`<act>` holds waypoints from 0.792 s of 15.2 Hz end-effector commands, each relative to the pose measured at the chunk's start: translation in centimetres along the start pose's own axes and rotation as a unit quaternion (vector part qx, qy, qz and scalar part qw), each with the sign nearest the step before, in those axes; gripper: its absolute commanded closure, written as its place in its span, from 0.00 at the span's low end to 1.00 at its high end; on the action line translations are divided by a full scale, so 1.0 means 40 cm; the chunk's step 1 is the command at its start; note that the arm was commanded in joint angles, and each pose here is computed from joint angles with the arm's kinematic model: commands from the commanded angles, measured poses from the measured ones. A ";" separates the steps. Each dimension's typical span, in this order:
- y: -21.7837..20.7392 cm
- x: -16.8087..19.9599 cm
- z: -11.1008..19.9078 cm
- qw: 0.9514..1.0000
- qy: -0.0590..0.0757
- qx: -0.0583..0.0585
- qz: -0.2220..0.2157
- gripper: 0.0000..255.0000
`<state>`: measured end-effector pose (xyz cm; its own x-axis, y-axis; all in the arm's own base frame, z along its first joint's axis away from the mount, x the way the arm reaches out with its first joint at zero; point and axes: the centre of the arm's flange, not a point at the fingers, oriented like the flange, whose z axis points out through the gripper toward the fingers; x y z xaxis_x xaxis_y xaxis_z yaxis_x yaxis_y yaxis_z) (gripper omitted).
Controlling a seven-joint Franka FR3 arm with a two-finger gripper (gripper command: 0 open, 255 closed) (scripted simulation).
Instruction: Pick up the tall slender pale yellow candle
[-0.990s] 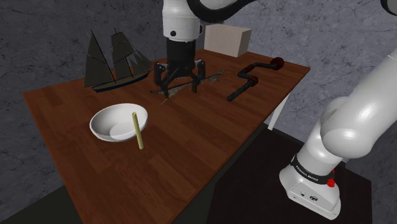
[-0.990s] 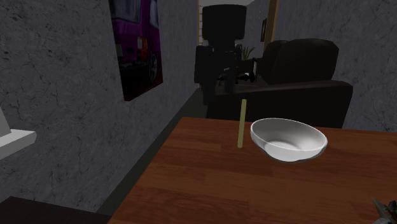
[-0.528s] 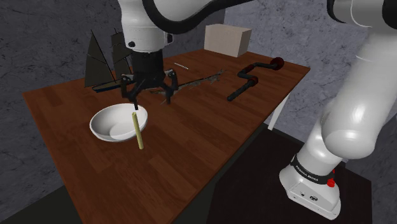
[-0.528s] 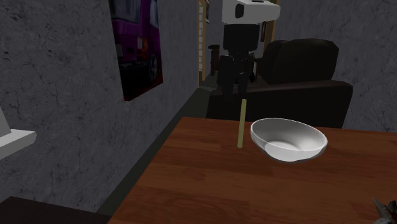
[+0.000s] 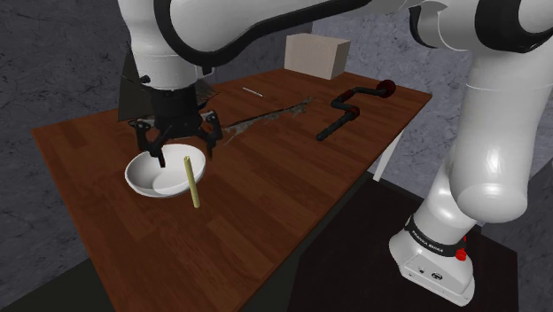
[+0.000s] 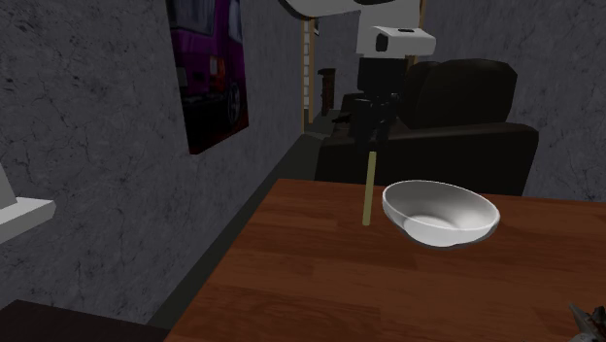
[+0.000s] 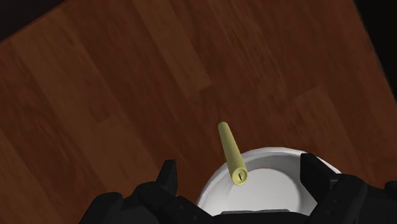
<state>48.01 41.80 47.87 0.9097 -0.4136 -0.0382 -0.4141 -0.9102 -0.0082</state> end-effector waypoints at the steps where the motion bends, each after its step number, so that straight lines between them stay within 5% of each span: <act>1: -0.002 0.002 0.031 1.000 0.000 0.000 0.000 0.00; 5: -0.002 0.003 0.065 1.000 0.000 0.000 0.000 0.00; 6: -0.001 0.002 0.065 1.000 0.000 0.000 0.000 1.00; 12: -0.001 0.002 0.066 1.000 0.000 0.000 0.000 1.00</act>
<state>48.02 41.86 45.25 0.9095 -0.4140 -0.0379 -0.4145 -0.9100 -0.0086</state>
